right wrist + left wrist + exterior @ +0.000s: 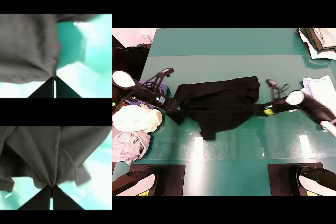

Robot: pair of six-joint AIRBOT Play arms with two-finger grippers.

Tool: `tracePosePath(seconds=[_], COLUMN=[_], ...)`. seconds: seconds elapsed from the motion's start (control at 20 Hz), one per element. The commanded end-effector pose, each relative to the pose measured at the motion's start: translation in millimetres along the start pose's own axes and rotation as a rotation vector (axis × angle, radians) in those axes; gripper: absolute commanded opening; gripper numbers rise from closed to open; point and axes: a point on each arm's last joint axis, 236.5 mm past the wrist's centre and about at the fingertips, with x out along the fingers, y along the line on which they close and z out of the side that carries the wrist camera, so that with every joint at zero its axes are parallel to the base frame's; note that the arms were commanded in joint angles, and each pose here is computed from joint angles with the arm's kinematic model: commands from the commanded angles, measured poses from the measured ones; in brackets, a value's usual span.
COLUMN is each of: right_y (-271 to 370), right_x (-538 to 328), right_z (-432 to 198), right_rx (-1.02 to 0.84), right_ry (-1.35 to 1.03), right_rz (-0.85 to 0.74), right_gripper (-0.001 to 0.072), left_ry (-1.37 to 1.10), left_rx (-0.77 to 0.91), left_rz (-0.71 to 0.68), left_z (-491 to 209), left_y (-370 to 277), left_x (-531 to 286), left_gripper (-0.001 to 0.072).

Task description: Fold the shirts.

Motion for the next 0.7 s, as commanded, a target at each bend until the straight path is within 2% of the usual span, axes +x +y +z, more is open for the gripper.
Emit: tracePosePath(seconds=[0.0,0.3,0.35,0.4,0.45,0.65], right_y=[-55.1,-54.8,-54.3,-54.1,-54.1,-53.7], right_x=[-60.7,-87.8,-88.6,-88.5,-88.2,-87.5], right_z=[22.3,32.6,32.6,32.1,30.7,27.9], right_rx=[0.092,0.096,0.094,0.095,0.095,0.096], right_ry=[-0.123,-0.214,-0.216,-0.214,-0.208,-0.196], right_rz=[-0.089,-0.083,-0.082,-0.081,-0.081,-0.08], right_gripper=[0.0015,0.0016,0.0016,0.0016,0.0016,0.0016], left_ry=[0.087,0.045,0.046,0.045,0.048,0.088], left_rx=[0.075,0.108,0.108,0.09,0.07,0.051], left_rz=[-0.008,0.0,0.0,-0.002,-0.004,-0.02], left_z=[-25.7,-21.3,-21.7,-21.6,-22.2,-35.6], left_y=[-7.0,-18.7,-18.7,-19.2,-19.8,-20.9], left_x=[27.8,55.1,55.2,55.2,55.2,60.0], left_gripper=[0.0028,0.003,0.0094,0.035,0.0511,0.0501])
